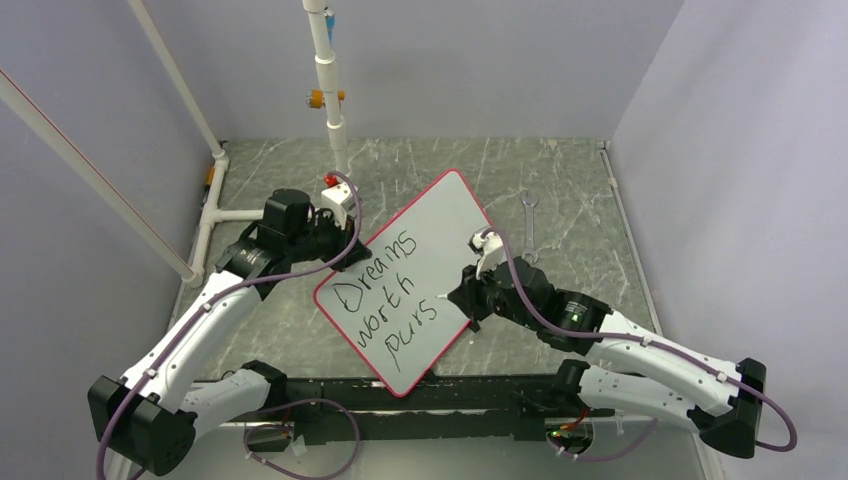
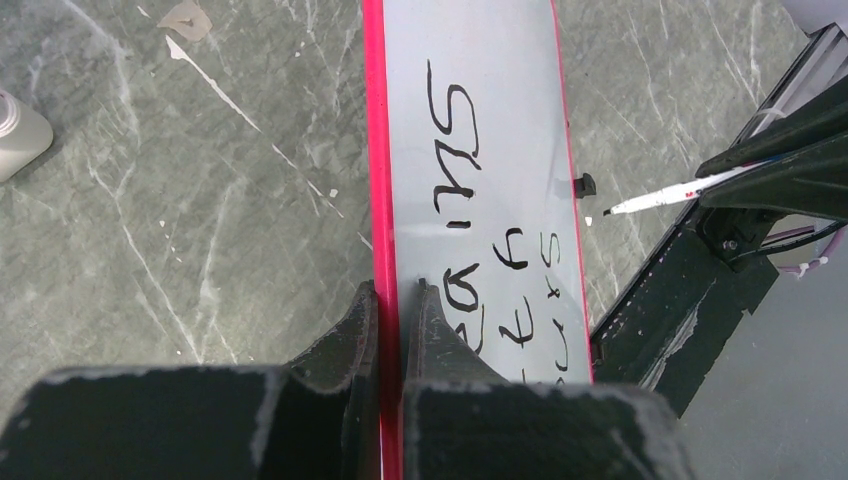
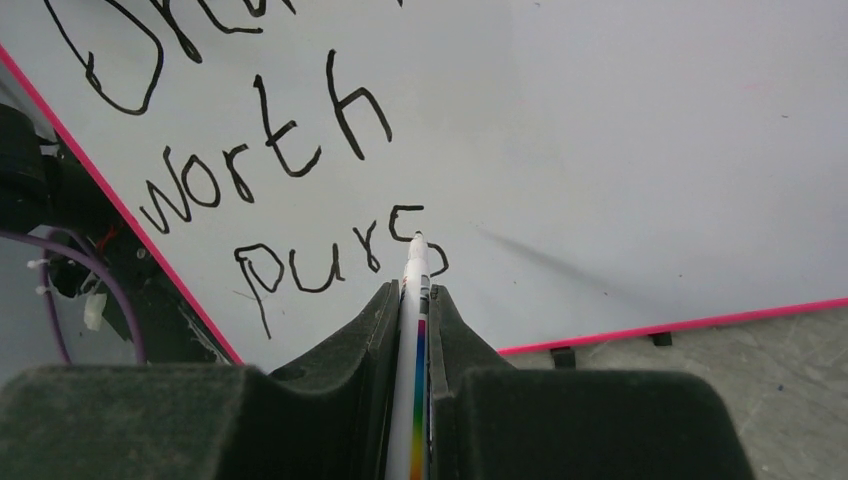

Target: Write a sentence on the whiteboard

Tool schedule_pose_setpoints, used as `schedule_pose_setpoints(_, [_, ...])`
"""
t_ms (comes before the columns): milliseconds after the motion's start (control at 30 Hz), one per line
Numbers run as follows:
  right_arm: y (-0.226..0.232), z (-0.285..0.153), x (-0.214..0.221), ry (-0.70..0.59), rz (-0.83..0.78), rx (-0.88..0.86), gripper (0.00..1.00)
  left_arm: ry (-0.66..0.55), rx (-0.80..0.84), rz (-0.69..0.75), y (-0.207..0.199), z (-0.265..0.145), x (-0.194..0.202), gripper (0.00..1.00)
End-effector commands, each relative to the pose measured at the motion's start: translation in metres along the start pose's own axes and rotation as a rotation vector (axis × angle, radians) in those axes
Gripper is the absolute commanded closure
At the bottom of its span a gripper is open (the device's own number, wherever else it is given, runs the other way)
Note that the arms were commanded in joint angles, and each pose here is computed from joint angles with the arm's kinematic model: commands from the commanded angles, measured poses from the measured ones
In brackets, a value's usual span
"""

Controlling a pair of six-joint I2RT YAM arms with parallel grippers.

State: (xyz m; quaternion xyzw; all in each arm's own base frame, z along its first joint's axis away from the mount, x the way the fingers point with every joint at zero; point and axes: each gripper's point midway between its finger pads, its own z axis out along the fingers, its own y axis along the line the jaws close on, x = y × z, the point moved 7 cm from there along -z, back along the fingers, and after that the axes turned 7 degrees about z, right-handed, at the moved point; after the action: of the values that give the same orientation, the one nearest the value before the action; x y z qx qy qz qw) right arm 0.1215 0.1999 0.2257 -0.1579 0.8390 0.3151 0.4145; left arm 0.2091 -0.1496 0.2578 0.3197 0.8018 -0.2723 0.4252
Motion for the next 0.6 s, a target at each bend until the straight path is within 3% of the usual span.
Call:
schedule_pose_setpoints(0, [0.003, -0.011, -0.022, -0.011, -0.028, -0.028, 1.0, 0.026, -0.025, 0.097, 0.007, 0.005, 0.005, 1.0])
schedule_pose_setpoints(233, [-0.008, -0.006, -0.037, 0.008, 0.02, -0.021, 1.0, 0.021, 0.03, 0.097, 0.004, 0.011, 0.004, 1.0])
schedule_pose_setpoints(567, [-0.018, -0.005, -0.02, 0.018, 0.064, -0.142, 1.0, 0.013, 0.052, 0.097, 0.002, 0.011, 0.004, 1.0])
